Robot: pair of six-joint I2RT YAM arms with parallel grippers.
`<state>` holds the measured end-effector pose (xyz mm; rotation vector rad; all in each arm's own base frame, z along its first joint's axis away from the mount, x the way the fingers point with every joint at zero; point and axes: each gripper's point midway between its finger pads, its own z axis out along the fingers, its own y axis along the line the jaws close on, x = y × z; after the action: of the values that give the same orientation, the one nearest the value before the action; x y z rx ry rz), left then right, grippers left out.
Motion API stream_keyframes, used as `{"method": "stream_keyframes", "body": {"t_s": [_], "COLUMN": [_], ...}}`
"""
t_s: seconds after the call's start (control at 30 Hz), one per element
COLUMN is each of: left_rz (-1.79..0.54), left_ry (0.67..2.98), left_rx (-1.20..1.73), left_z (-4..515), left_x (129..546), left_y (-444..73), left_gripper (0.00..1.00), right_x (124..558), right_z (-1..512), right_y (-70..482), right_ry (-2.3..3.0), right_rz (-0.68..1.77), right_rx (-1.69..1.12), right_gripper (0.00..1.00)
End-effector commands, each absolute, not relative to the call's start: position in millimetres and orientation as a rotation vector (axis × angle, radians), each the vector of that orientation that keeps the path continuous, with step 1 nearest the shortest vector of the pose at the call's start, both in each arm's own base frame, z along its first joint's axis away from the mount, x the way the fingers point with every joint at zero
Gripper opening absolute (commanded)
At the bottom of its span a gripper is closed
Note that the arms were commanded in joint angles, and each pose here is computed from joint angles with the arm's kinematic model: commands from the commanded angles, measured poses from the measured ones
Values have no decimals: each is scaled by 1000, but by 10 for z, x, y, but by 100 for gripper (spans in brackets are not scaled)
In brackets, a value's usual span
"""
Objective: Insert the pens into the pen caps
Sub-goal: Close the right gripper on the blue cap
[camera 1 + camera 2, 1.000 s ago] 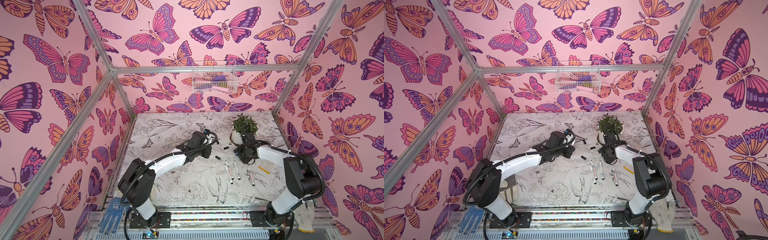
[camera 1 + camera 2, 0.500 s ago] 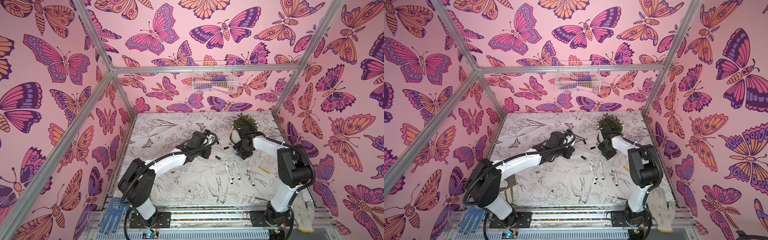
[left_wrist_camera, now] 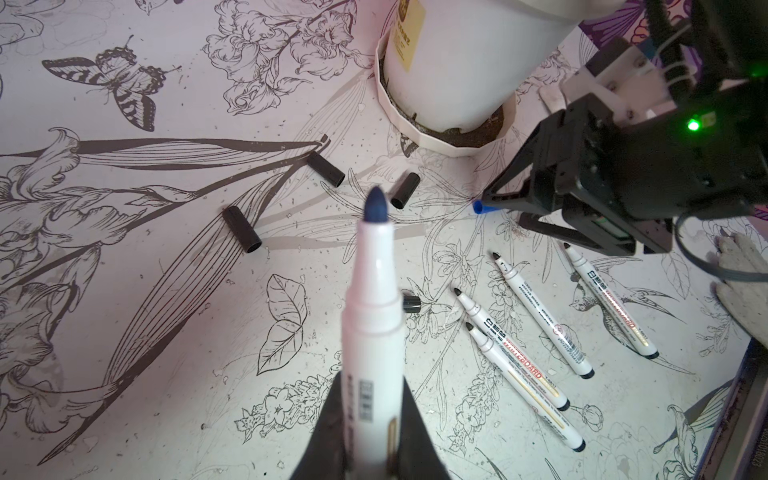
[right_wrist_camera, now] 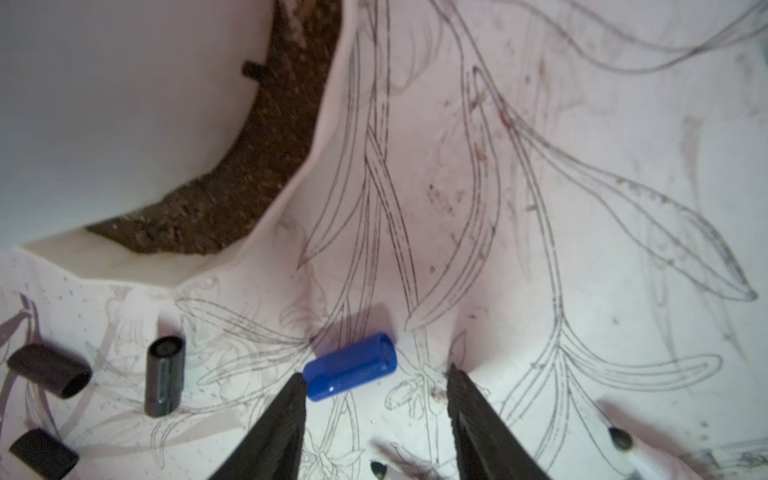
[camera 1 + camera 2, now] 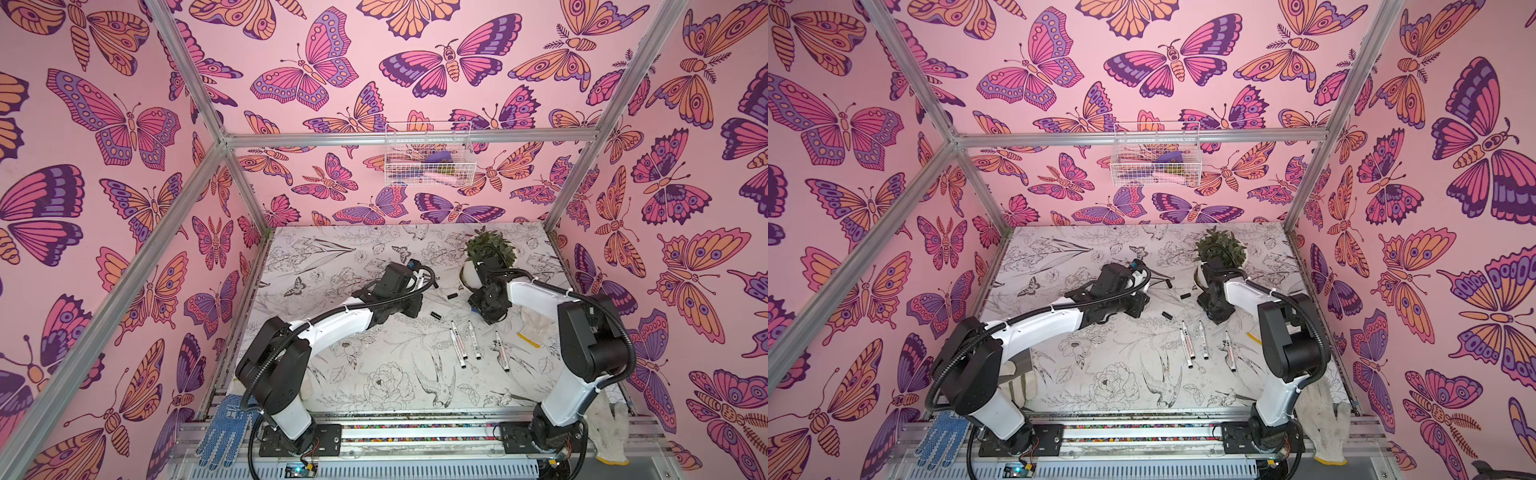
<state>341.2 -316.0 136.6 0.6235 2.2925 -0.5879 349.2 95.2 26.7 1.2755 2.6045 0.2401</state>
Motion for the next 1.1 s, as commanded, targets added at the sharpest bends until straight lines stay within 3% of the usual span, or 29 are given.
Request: {"method": "stream_keyframes", "body": {"t_s": [0.0, 0.33, 1.07], "left_rz": [-567, -576, -565], "left_ry": [2301, 2304, 2295], "left_rx": [642, 638, 651], "left_z": [1343, 1344, 1356], "left_x": [3377, 3360, 3349], "left_y": [-3135, -3141, -3147], "left_gripper": [0, 0, 0], "right_x": [3480, 3455, 3580], "right_z": [350, 390, 173], "right_y": [1065, 1071, 966], "right_ry": [2581, 2533, 2473], "right_rz": [344, 337, 273], "right_rx": [1262, 1257, 1651], "right_gripper": [57, 58, 54]}}
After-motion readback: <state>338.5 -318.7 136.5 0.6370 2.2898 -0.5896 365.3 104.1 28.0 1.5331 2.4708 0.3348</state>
